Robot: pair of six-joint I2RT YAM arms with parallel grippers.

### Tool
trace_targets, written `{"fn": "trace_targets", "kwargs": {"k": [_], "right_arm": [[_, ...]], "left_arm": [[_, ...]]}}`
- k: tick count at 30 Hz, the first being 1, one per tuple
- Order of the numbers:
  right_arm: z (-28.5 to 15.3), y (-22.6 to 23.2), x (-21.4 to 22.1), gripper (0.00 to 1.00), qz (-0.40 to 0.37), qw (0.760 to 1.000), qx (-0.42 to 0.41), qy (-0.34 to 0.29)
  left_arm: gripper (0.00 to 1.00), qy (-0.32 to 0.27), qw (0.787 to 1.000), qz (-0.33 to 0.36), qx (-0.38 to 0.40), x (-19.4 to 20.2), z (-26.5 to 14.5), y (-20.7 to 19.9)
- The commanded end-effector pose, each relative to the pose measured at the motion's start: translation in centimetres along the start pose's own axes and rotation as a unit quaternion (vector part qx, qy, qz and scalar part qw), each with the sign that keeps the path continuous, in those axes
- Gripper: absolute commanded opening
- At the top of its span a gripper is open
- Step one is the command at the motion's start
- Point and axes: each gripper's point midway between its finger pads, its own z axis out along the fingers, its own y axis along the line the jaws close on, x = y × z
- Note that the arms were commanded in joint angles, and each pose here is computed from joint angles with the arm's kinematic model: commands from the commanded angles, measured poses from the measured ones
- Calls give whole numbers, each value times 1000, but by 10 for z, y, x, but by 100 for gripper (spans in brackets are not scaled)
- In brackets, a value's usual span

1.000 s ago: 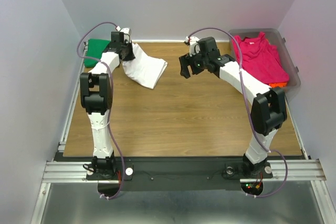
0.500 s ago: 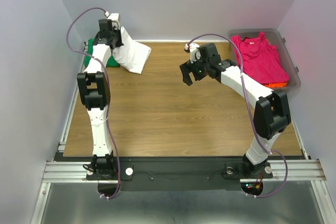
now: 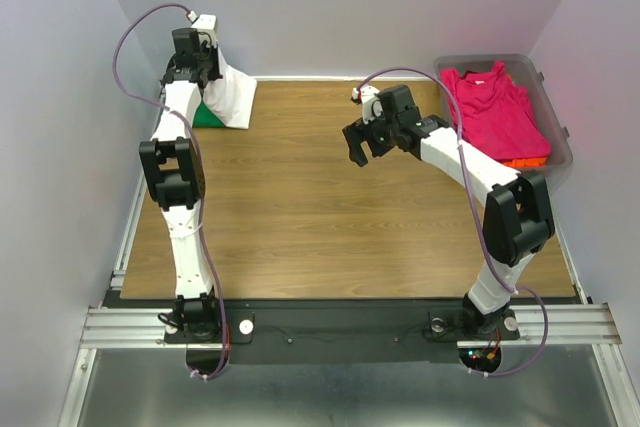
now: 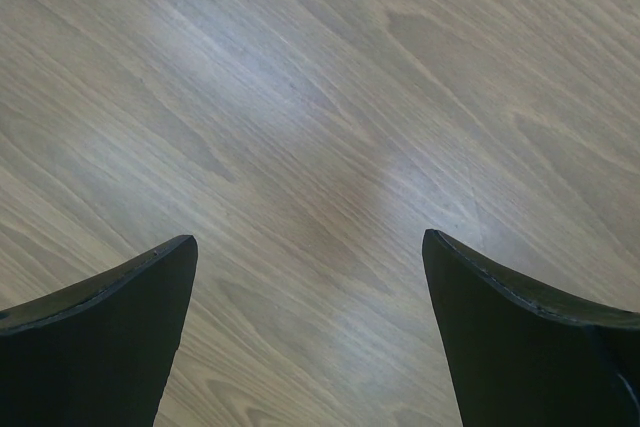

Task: Fold and stack the t-shirts
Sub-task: Neatly place the folded tshirt to the corner

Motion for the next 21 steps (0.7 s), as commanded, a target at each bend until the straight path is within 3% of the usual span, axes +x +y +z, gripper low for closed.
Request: {"fn": "trace_targets", "kwargs": {"k": [1,12,21], "right_arm": [[-13,1,-17,100,-13,999,4,-32],[-10,0,-18,100,-11,999,4,-32],[-9,1,-20,100,-8,999,2,-32]], "left_arm": [[0,-96,995,29,4,-83,-35,-3],[0,-141,990,28,13,-128,-73,-9],[0,-145,989,32,5,-139,-88,-7]]}}
